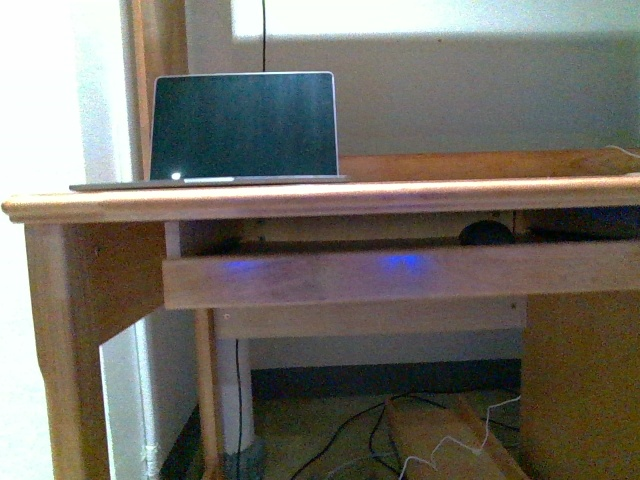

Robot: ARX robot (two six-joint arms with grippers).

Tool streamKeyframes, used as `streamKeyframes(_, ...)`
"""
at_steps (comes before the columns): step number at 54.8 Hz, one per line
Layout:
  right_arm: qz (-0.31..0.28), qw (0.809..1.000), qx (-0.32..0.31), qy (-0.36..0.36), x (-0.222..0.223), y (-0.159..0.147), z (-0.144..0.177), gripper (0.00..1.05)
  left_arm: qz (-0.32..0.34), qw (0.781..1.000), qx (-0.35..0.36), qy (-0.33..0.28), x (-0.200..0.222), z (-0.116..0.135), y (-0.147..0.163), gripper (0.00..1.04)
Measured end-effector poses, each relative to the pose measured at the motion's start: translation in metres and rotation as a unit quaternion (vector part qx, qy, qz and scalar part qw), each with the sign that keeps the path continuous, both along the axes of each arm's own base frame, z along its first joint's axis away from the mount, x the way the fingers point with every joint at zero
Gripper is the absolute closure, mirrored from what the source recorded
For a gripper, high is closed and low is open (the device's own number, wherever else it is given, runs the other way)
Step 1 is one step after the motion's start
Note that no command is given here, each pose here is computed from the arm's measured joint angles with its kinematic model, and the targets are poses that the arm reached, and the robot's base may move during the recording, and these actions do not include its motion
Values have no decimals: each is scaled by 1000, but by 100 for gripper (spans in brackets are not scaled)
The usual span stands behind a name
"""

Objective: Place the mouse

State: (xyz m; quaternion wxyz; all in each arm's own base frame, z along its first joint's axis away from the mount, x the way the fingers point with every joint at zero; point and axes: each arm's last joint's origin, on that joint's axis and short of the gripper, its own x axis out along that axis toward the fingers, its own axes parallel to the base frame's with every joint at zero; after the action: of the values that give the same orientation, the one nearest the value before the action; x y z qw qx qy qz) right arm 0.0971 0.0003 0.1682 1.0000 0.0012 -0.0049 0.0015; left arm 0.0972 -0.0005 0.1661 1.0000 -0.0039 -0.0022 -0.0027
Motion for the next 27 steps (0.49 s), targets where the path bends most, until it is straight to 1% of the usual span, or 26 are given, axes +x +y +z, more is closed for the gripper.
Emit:
streamKeyframes(25, 0, 1000, 0, 0, 0, 0, 0, 7, 0, 1000, 0, 0, 0, 0, 0, 8)
streamKeyframes(27, 0, 1000, 0, 0, 0, 0, 0, 7, -1, 1000, -8, 13, 0, 0, 0, 8)
